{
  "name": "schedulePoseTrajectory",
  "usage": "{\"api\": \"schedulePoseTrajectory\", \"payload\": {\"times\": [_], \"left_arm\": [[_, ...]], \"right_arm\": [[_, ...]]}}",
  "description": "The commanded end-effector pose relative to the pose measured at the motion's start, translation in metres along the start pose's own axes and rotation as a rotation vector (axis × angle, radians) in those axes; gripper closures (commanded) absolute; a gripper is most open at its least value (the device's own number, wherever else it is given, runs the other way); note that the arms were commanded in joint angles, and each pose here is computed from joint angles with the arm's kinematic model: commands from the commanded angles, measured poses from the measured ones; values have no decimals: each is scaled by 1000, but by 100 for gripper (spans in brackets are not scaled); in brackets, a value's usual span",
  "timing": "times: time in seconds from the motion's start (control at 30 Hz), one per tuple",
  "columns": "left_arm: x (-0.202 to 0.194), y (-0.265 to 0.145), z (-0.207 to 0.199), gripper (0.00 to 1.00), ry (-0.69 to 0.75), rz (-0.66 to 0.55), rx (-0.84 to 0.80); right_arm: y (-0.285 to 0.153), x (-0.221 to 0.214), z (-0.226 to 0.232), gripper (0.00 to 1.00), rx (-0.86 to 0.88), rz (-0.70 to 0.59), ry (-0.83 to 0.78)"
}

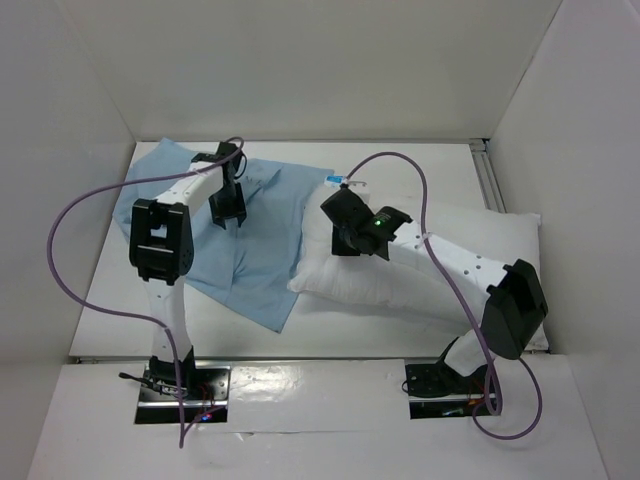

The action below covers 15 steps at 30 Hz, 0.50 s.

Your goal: Put the pillow into the pillowcase

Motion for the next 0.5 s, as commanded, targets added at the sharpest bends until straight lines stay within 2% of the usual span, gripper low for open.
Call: {"api": "schedulePoseTrajectory", "payload": {"times": [0.0,0.23,0.3,0.37,0.4,0.43,0.47], "left_arm": [[13,8,-4,47,13,-31,14],[12,25,-3,56,-49,-39,71],[15,23,-4,62,-51,-47,67],[17,21,-6,75,-53,-50,51],[19,19,-7,85,-54,-58,46],[17,18,-6,100,-52,-48,52],[20,7,-7,100,-56,-62,34]], "right_arm": [[-8,-10,-8,100,-45,30,12],[-12,-12,-10,100,-47,24,4],[-14,-14,-13,100,-59,24,11],[-18,-14,-14,100,-57,21,12],[-18,-14,-14,100,-57,21,12],[-18,-14,-14,100,-57,21,12],[-18,-15,-16,100,-64,29,-2]]}}
Point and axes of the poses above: each gripper's point midway between its finger pads, its own y axis out along the fingers, its own z axis along the line the jaws close on, x = y × z, the point moved 7 cm from there along -y, back along the fingers, and after that the axes turned 3 degrees about -y, right-handed, at the moved point
